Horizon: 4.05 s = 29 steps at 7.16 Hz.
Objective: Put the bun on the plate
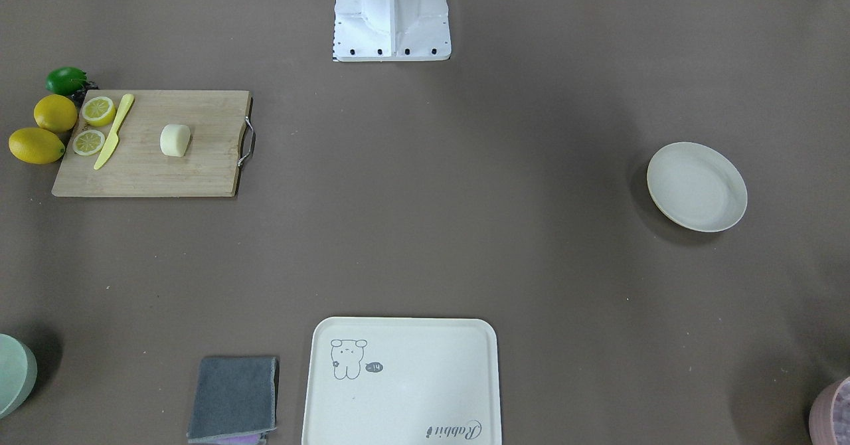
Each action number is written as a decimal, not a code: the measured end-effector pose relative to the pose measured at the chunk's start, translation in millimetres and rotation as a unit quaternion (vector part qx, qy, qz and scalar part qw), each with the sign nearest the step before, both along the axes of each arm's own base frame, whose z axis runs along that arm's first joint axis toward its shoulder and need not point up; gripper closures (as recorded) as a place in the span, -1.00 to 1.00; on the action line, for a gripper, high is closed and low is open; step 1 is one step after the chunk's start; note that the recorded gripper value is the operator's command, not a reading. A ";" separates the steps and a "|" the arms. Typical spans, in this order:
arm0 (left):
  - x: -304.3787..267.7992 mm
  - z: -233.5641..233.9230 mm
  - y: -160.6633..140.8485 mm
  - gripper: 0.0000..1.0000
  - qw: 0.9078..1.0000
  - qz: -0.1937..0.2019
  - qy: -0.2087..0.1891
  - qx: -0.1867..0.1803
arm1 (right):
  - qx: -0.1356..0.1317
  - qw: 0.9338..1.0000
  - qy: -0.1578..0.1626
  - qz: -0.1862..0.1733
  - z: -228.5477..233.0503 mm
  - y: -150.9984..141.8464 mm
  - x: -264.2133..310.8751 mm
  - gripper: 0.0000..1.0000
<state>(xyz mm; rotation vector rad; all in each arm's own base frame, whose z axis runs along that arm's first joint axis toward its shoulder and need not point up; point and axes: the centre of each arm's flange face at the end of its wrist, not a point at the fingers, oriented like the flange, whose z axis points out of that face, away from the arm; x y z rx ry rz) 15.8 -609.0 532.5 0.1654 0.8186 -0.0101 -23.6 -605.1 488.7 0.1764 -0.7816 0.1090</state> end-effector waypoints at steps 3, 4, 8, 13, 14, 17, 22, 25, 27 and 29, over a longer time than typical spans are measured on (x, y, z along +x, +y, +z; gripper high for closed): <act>66.6 56.6 28.6 -0.93 0.997 0.061 0.009 0.042 | 0.002 1.000 0.002 0.002 -1.5 -0.9 0.6 -1.00; 87.8 73.3 33.1 -0.93 0.995 0.080 0.012 0.053 | 0.002 1.000 0.004 0.002 -1.2 -0.9 1.0 -1.00; 138.6 93.4 46.2 -0.74 0.990 0.125 0.018 0.066 | 0.004 1.000 0.010 0.006 -1.8 -2.2 2.3 -1.00; 170.3 101.9 58.7 -0.60 0.985 0.157 0.016 0.064 | 0.012 1.000 0.020 0.011 -7.6 -6.3 3.7 -1.00; 171.3 110.0 60.3 -0.60 0.983 0.170 0.013 0.069 | 0.012 1.000 0.020 0.011 -8.1 -6.4 3.7 -1.00; 171.6 122.9 64.4 0.99 0.975 0.202 0.016 0.086 | 0.019 1.000 0.019 0.012 -13.8 -3.4 4.2 -1.00; 168.6 118.4 77.8 1.00 0.968 0.219 0.056 0.111 | 0.021 0.999 0.028 0.015 -13.8 -1.2 6.1 -1.00; 152.2 75.3 59.4 1.00 0.968 0.196 0.123 0.097 | 0.019 0.999 0.027 0.014 -12.0 -2.0 5.0 -1.00; 160.1 16.5 28.0 1.00 0.968 0.173 0.150 0.099 | 0.014 1.000 0.024 0.012 -9.6 -2.4 2.8 -1.00; 185.6 -53.0 2.5 1.00 0.969 0.153 0.169 0.099 | 0.010 1.000 0.024 0.010 -6.6 -4.1 1.4 -1.00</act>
